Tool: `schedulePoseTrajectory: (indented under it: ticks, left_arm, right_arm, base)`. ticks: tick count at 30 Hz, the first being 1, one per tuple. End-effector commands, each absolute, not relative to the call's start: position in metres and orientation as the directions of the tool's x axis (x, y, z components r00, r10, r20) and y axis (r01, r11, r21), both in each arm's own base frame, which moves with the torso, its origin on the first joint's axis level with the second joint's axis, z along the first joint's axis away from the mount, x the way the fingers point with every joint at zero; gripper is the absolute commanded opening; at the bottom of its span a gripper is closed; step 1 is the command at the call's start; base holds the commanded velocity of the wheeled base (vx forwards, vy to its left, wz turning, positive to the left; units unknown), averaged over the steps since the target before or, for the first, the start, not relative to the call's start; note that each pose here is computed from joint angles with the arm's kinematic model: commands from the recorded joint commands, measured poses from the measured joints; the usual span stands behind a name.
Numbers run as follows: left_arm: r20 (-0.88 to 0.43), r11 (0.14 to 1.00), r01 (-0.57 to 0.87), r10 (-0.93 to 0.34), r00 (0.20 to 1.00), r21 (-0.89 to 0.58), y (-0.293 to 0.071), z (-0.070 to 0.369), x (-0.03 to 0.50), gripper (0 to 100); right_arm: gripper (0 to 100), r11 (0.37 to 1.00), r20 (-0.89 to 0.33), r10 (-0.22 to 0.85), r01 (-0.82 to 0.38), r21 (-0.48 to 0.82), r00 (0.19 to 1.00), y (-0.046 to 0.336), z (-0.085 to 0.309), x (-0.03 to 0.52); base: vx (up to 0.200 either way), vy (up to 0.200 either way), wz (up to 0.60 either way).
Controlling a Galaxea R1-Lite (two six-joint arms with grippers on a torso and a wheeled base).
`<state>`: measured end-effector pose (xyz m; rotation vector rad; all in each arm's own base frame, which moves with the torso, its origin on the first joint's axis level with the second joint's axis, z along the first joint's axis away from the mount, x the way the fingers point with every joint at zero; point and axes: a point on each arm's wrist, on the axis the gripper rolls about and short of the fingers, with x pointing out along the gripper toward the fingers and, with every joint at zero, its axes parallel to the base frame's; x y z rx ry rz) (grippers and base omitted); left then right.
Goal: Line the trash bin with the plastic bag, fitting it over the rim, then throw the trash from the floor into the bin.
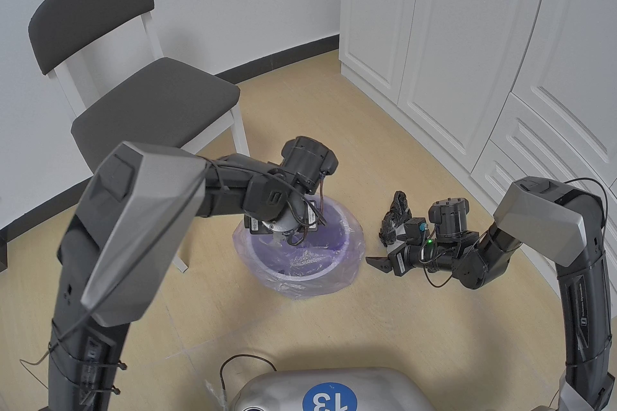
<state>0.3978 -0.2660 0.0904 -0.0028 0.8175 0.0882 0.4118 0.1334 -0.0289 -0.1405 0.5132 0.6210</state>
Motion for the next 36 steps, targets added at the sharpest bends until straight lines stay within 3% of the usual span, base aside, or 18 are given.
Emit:
schedulePoseTrajectory:
  ticks: [1,10,17,23,36]
  left_arm:
    - [-0.759,0.991,-0.112,0.133,0.637,0.080,-0.274,0.039,0.410,100]
    - [-0.709,0.989,-0.149,0.092,0.700,-0.020,-0.274,0.034,0.424,100]
    - [-0.725,0.985,-0.171,0.128,0.677,0.014,-0.265,0.011,0.432,100]
    - [-0.696,0.984,-0.179,0.123,0.707,-0.008,-0.260,0.000,0.443,100]
    - [-0.699,0.989,-0.143,0.133,0.703,0.044,-0.258,-0.002,0.444,100]
  right_arm:
    - [100,0.818,-0.494,0.511,-0.575,0.028,0.703,0.129,-0.026,0.412]
    - [100,0.820,-0.491,0.509,-0.572,0.025,0.707,0.128,-0.026,0.414]
    - [100,0.825,-0.489,0.502,-0.565,0.023,0.713,0.124,-0.026,0.416]
    - [100,0.826,-0.488,0.500,-0.563,0.023,0.715,0.123,-0.027,0.417]
    - [100,0.829,-0.487,0.497,-0.559,0.021,0.718,0.121,-0.027,0.418]
  base:
    - [0.000,0.000,0.00]
    - [0.000,0.000,0.00]
    - [0.000,0.000,0.00]
    - [0.000,0.000,0.00]
    - [0.000,0.000,0.00]
